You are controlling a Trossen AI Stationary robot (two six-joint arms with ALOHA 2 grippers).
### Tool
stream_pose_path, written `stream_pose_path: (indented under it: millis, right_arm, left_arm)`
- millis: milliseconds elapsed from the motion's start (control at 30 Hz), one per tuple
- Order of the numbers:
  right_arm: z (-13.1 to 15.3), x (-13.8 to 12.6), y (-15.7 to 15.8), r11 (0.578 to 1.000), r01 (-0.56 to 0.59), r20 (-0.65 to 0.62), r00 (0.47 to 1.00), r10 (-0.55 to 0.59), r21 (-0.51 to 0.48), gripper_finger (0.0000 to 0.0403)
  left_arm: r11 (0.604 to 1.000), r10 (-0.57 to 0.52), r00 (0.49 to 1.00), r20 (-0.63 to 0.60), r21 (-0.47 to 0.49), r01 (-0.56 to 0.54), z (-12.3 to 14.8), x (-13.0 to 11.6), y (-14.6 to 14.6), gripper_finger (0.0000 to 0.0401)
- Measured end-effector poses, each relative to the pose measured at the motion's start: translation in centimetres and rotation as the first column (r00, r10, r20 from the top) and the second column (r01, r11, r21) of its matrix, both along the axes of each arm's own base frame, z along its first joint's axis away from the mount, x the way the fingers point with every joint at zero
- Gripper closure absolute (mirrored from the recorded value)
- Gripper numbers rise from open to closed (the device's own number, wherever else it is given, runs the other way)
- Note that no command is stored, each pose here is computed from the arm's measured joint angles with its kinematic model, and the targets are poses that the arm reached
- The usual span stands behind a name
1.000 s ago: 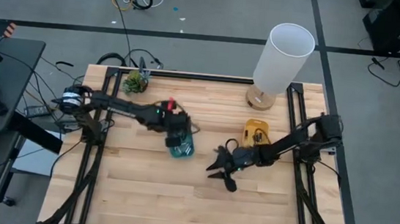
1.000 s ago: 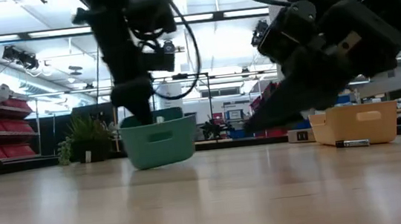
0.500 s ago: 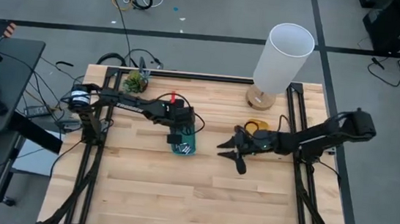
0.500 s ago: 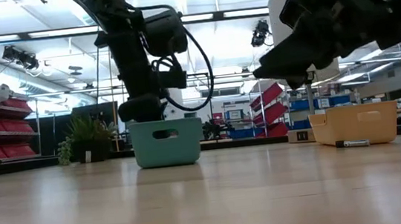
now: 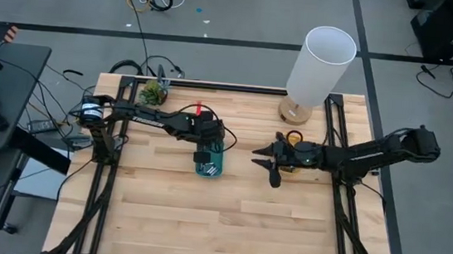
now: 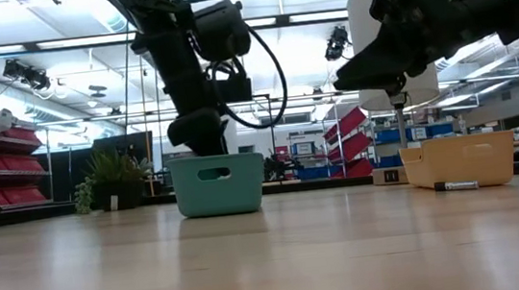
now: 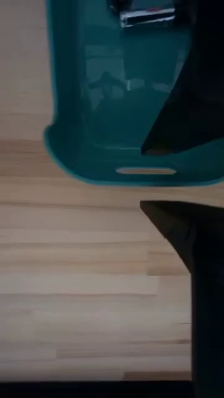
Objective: Sort batteries
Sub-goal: Put the silver battery into the blue bin
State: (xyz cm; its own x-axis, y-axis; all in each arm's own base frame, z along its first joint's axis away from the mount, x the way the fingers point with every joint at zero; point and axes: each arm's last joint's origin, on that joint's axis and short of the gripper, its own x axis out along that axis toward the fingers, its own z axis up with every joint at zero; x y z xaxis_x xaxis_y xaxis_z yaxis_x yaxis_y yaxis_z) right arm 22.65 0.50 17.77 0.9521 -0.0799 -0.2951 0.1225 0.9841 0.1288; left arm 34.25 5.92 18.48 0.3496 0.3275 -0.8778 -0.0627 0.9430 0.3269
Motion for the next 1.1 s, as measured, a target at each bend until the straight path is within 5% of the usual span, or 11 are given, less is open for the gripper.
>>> stream_pose_path:
  millis: [333,633,867,1100]
  right_arm:
    - [0.8,-1.2,-1.8,0.992,0.109,-0.032,0.993,-0.111,-0.058,0.0270]
    - [1.4,-3.0,-3.1,0.961,0.266,-0.088,0.958,-0.273,-0.082,0.0270]
    - [1.6,-4.6,-3.3,0.940,0.336,-0.150,0.928,-0.341,-0.060,0.0270]
    - [1.3,-6.3,-3.1,0.931,0.364,-0.272,0.895,-0.355,-0.018,0.0292]
  left_arm:
    - [1.000,0.028,1.000,0.009,-0.002,-0.028,0.5,-0.1,0.0,0.0202]
    - [0.999,-0.034,0.986,0.166,0.043,0.027,5.6,-0.2,0.1,0.0203]
    - [0.999,0.009,0.953,0.304,0.035,-0.020,8.8,-3.5,-0.3,0.0203]
    - [0.996,0.085,0.907,0.412,-0.032,-0.078,7.8,-7.9,-1.6,0.0204]
